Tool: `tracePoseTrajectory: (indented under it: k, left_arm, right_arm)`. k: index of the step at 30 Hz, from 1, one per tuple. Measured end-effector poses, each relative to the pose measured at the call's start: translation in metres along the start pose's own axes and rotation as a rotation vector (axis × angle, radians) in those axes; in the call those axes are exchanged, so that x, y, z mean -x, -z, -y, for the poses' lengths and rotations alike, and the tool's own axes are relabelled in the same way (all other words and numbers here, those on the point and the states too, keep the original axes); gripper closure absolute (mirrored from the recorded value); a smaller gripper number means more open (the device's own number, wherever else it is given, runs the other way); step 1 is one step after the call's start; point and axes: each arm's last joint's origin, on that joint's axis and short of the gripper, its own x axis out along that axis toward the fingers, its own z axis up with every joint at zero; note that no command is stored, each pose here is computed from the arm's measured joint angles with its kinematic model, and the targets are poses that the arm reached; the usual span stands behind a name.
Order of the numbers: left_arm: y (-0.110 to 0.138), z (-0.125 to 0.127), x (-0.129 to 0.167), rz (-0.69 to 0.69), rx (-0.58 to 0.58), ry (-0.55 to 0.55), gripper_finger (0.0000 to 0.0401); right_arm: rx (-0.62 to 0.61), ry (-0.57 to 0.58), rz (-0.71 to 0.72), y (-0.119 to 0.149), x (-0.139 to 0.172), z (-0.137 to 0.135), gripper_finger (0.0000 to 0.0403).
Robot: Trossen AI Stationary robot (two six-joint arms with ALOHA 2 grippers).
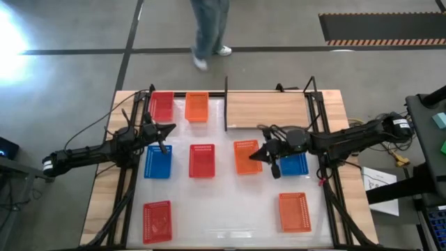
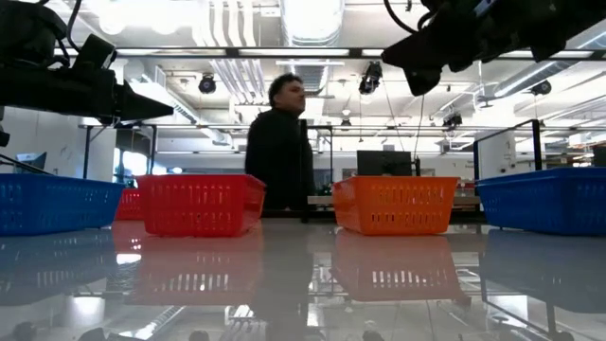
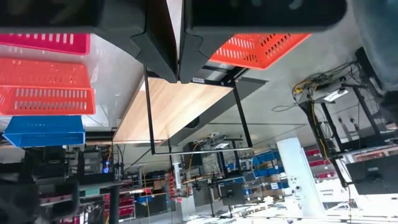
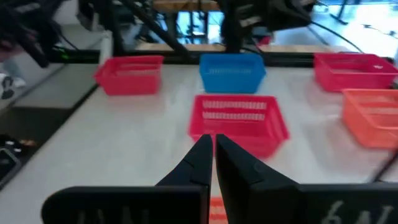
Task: Stack baskets on shelf by color
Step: Stack the middle orange basket on top of the bottom orange basket
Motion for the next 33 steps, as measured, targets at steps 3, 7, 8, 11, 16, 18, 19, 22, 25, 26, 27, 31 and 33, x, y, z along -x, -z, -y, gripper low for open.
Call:
tracePoseTrajectory:
  k: [3, 7, 8, 11, 16, 18, 19, 22, 25, 26, 27, 31, 33]
  left_arm:
    - [0.000, 0.000, 0.000, 0.002, 0.000, 0.000, 0.0400]
    - [0.000, 0.000, 0.000, 0.002, 0.000, 0.000, 0.0400]
    - [0.000, 0.000, 0.000, 0.002, 0.000, 0.000, 0.0400]
    - [0.000, 0.000, 0.000, 0.002, 0.001, 0.000, 0.0400]
    - [-0.001, 0.000, 0.000, 0.007, 0.003, 0.002, 0.0400]
    - [-0.001, 0.001, 0.000, 0.012, 0.005, 0.030, 0.0400]
    - [-0.001, 0.001, 0.000, 0.015, 0.004, 0.050, 0.0400]
    - [-0.002, 0.002, 0.000, 0.032, 0.008, 0.062, 0.0400]
    - [-0.005, 0.003, 0.000, 0.047, 0.049, 0.112, 0.0400]
    - [-0.005, 0.003, 0.000, 0.047, 0.061, 0.137, 0.0400]
    - [-0.006, 0.004, 0.000, 0.049, 0.074, 0.166, 0.0400]
    - [-0.011, 0.005, 0.001, 0.078, 0.087, 0.217, 0.0401]
    - [-0.013, 0.006, 0.001, 0.093, 0.089, 0.223, 0.0401]
  right_arm:
    - [-0.009, -0.027, -0.024, 0.003, -0.004, -0.005, 0.0390]
    - [-0.029, -0.042, -0.079, -0.003, -0.009, -0.009, 0.0390]
    - [-0.048, -0.030, -0.095, -0.005, -0.010, -0.009, 0.0390]
    - [-0.087, 0.020, -0.160, -0.011, -0.016, -0.007, 0.0389]
    - [-0.101, 0.023, -0.292, -0.020, -0.029, -0.009, 0.0354]
    - [-0.110, 0.043, -0.345, -0.022, -0.035, -0.010, 0.0330]
    - [-0.113, 0.056, -0.382, -0.021, -0.038, -0.010, 0.0319]
    - [-0.112, 0.093, -0.482, -0.023, -0.048, -0.009, 0.0285]
    - [-0.114, 0.140, -0.579, -0.024, -0.059, -0.007, 0.0255]
    - [-0.112, 0.149, -0.609, -0.023, -0.063, -0.007, 0.0246]
    - [-0.110, 0.157, -0.637, -0.023, -0.067, -0.006, 0.0237]
    - [-0.106, 0.176, -0.734, -0.022, -0.081, -0.005, 0.0205]
    - [-0.106, 0.181, -0.799, -0.019, -0.088, -0.005, 0.0194]
